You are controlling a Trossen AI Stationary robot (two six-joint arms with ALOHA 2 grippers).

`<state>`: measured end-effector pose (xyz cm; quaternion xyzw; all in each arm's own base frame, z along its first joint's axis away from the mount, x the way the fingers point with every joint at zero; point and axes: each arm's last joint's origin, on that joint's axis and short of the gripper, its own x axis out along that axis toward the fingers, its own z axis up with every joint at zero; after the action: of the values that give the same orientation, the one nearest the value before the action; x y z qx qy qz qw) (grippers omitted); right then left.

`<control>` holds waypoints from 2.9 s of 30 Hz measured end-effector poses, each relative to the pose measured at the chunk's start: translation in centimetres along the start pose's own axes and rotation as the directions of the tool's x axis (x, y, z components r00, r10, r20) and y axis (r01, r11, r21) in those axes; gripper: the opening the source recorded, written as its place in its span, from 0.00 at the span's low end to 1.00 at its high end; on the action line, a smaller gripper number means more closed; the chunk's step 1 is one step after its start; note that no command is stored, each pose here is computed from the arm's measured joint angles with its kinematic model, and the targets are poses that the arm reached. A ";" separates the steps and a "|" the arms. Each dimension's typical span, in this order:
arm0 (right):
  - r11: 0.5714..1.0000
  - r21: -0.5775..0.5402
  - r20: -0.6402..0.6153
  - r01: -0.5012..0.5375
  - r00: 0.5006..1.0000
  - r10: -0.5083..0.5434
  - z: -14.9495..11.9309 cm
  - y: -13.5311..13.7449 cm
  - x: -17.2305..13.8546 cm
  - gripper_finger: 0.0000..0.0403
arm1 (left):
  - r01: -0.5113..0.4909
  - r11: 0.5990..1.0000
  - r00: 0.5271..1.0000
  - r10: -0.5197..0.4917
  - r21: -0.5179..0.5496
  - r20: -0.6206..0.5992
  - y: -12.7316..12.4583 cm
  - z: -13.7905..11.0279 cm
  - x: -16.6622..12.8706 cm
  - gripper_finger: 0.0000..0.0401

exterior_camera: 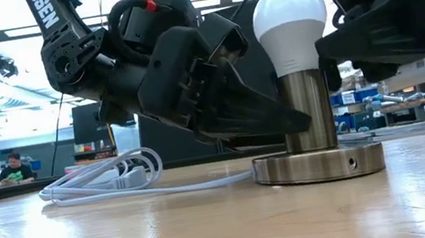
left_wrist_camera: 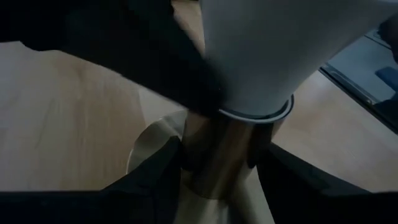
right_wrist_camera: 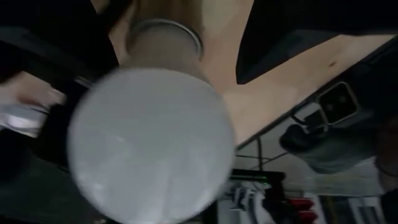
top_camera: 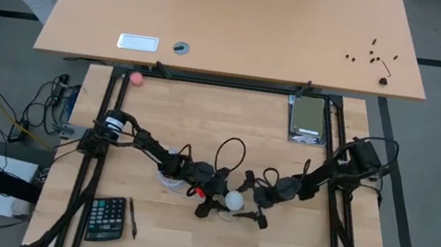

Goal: Screw lightbulb
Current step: Insert the lightbulb into the lamp

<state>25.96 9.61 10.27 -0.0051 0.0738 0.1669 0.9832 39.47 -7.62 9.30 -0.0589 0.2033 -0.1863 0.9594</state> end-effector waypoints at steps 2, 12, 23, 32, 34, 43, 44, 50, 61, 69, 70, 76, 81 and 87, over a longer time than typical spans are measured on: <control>1.000 -0.005 0.007 -0.021 1.000 0.021 0.1 -0.1 0.2 0.81 | 0.012 1.000 1.000 -0.012 -0.002 -0.004 0.0 0.0 0.0 0.49; 0.997 -0.003 0.031 -0.078 0.996 0.078 0.4 -0.6 0.3 0.76 | 0.029 1.000 1.000 -0.029 -0.003 -0.008 -0.2 0.0 0.0 0.49; 0.994 -0.016 0.019 -0.113 0.993 0.113 0.4 -1.1 0.4 0.59 | 0.031 1.000 0.999 -0.031 -0.002 -0.008 -0.2 0.0 0.0 0.49; 0.989 -0.015 0.017 -0.150 0.989 0.150 0.5 -1.9 0.6 0.51 | 0.034 0.999 0.999 -0.035 -0.003 -0.005 -0.2 0.0 0.0 0.49; 0.989 -0.009 0.018 -0.150 0.988 0.151 0.6 -1.9 0.7 0.51 | 0.035 0.999 0.999 -0.035 -0.003 -0.003 -0.2 0.0 0.0 0.49; 0.993 0.060 -0.001 -0.105 0.994 0.105 0.4 -1.5 0.8 0.46 | -0.011 1.000 1.000 0.011 -0.019 0.001 -0.1 0.0 0.0 0.49; 0.994 0.066 -0.004 -0.091 0.996 0.091 0.3 -1.4 0.8 0.45 | -0.018 1.000 1.000 0.018 -0.020 0.002 -0.1 0.0 0.0 0.49; 0.997 0.074 -0.014 -0.006 1.000 0.007 0.2 0.1 0.8 0.43 | -0.058 0.998 0.998 0.058 -0.030 -0.007 -0.1 -0.1 0.0 0.49; 0.962 0.060 -0.015 0.268 0.963 -0.268 0.0 3.7 0.3 0.43 | -0.158 0.983 0.987 0.158 -0.089 -0.007 0.2 -0.1 0.0 0.49; 0.865 0.088 -0.021 0.494 0.869 -0.495 -0.4 5.4 -0.4 0.43 | -0.311 0.942 0.949 0.314 -0.122 0.008 0.7 -0.2 -0.1 0.49; 0.853 0.095 -0.027 0.513 0.858 -0.513 -0.4 5.5 -0.2 0.43 | -0.319 0.939 0.946 0.323 -0.124 0.009 0.7 -0.2 -0.1 0.49; 0.793 0.078 -0.053 0.604 0.797 -0.602 0.2 6.4 1.1 0.43 | -0.350 0.928 0.935 0.354 -0.128 0.016 0.8 -0.2 -0.1 0.49; 0.718 0.058 -0.053 0.693 0.721 -0.691 0.6 6.9 1.6 0.43 | -0.410 0.903 0.908 0.417 -0.129 0.033 0.6 -0.1 -0.1 0.49; 0.693 0.089 -0.069 0.715 0.699 -0.712 0.5 6.9 1.9 0.43 | -0.415 0.901 0.906 0.422 -0.130 0.034 0.6 -0.1 -0.1 0.49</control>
<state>25.51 16.79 10.61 0.0178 0.0894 -0.2317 0.9685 39.51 -7.03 9.13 -0.0767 0.1925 0.0385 0.9775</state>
